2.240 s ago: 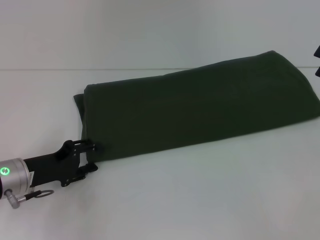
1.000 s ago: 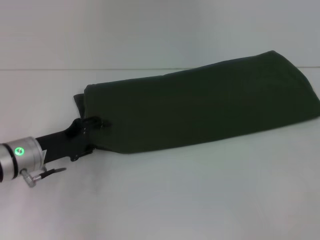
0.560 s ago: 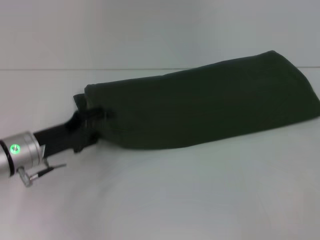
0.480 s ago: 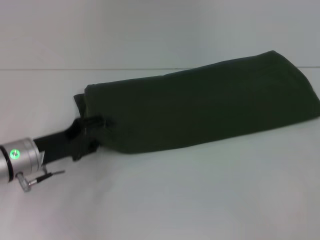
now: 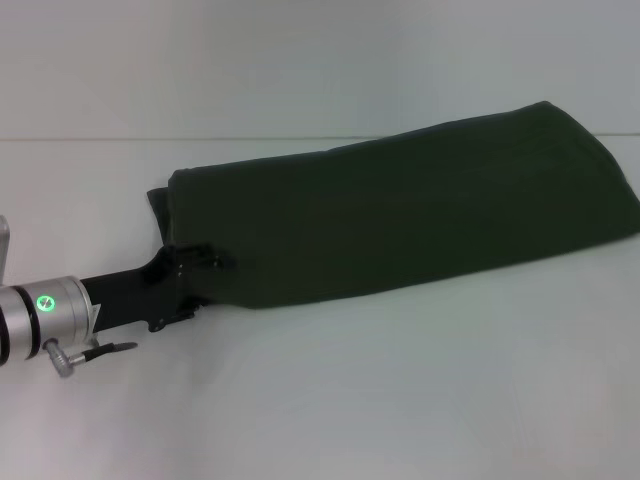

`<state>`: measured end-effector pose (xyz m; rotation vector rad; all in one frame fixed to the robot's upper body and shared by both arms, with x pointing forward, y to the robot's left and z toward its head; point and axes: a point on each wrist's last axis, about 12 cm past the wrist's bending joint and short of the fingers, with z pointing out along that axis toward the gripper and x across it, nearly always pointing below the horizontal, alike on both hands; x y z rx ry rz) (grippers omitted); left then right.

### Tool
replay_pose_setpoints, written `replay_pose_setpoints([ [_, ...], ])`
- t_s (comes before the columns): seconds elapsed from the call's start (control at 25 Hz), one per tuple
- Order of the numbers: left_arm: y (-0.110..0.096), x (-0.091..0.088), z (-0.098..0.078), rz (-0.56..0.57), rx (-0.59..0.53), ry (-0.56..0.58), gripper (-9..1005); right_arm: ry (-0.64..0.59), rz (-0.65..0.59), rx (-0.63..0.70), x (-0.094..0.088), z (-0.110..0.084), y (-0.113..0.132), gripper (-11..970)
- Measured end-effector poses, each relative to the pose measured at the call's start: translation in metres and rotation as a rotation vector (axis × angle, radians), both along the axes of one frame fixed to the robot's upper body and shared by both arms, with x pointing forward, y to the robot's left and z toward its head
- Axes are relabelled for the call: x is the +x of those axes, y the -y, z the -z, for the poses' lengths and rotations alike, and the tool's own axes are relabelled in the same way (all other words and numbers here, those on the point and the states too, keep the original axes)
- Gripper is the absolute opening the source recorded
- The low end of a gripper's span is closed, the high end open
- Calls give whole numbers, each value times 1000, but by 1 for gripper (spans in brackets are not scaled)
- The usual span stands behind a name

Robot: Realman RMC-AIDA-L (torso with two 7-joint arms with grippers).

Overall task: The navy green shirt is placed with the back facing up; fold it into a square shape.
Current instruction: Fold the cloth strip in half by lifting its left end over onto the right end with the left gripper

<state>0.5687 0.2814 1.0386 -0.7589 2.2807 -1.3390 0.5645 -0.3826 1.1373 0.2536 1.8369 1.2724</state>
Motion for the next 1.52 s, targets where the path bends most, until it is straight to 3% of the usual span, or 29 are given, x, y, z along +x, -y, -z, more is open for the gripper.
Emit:
replay_pose_setpoints([
  [0.28,0,10,3,-65,52,3,645,2,4,5,-1,0,2,914],
  [0.6,4,8,1,-89,33,39,646,7,3,16,-3,-1,3,915],
  [1.0,-3,2,3,-107,30,43,527,15,18,33,-5,-2,7,914],
  [1.36,-3,4,4,-118,38,40,62,16,20,33,-5,-3,7,915],
  [1.52,-6,5,-1,-92,63,89,22,16,24,31,-5,-3,8,915],
])
